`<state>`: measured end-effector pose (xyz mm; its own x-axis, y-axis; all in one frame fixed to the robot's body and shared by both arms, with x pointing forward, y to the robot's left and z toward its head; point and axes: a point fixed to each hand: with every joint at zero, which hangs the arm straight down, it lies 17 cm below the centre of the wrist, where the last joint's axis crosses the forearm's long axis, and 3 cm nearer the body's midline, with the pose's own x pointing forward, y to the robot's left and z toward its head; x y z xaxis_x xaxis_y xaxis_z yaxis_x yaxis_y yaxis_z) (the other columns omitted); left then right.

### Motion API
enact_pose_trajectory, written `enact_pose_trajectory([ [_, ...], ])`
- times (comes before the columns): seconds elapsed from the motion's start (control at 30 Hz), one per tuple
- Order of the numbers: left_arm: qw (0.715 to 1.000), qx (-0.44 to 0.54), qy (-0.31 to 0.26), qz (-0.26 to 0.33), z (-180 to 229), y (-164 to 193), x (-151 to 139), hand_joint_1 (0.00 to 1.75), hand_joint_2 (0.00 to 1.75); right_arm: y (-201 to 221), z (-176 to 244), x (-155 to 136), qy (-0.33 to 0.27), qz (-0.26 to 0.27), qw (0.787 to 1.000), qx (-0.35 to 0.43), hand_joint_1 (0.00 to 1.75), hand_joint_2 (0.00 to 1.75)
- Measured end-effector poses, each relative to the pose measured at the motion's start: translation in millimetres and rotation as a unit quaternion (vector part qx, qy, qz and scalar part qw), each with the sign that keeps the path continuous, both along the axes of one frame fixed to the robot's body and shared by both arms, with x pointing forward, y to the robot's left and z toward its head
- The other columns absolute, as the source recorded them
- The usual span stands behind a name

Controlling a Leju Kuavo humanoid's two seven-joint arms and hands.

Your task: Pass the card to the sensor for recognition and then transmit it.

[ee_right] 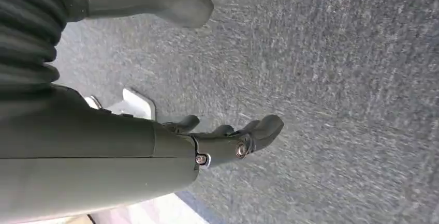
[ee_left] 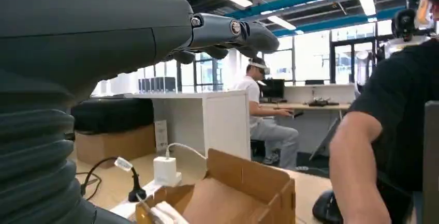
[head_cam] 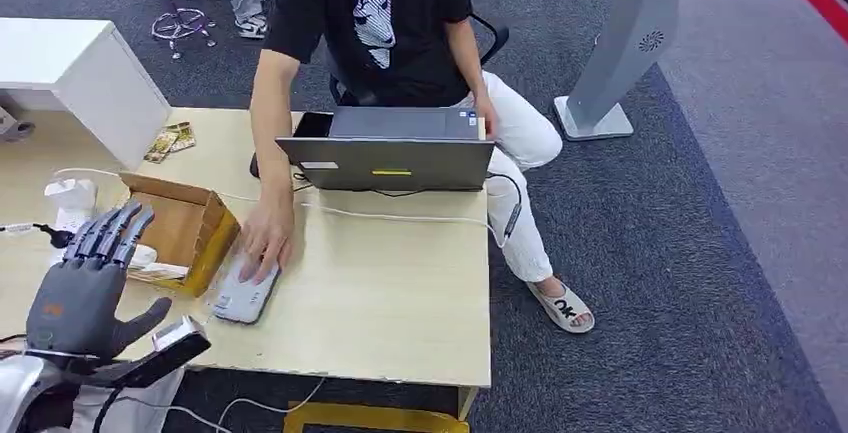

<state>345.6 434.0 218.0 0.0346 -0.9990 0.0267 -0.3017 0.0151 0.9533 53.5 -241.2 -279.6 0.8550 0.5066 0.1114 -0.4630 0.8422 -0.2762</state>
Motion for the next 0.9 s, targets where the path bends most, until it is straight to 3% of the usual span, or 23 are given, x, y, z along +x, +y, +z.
enact_pose_trajectory([
  [0.13,1.0,0.002,0.011,-0.004,-3,-3,-7,0.0,1.75,0,0,1,-0.002,-0.004,1.0,-0.001,0.0,1.75],
  [0.47,0.995,0.003,0.089,0.048,-36,25,-35,0.0,1.75,-4,1,-2,0.004,-0.013,1.0,-0.008,0.0,1.75],
  [0.9,0.987,0.005,0.104,0.12,-39,72,-47,0.0,1.75,-14,2,3,-0.003,-0.007,1.0,-0.02,0.0,1.75],
])
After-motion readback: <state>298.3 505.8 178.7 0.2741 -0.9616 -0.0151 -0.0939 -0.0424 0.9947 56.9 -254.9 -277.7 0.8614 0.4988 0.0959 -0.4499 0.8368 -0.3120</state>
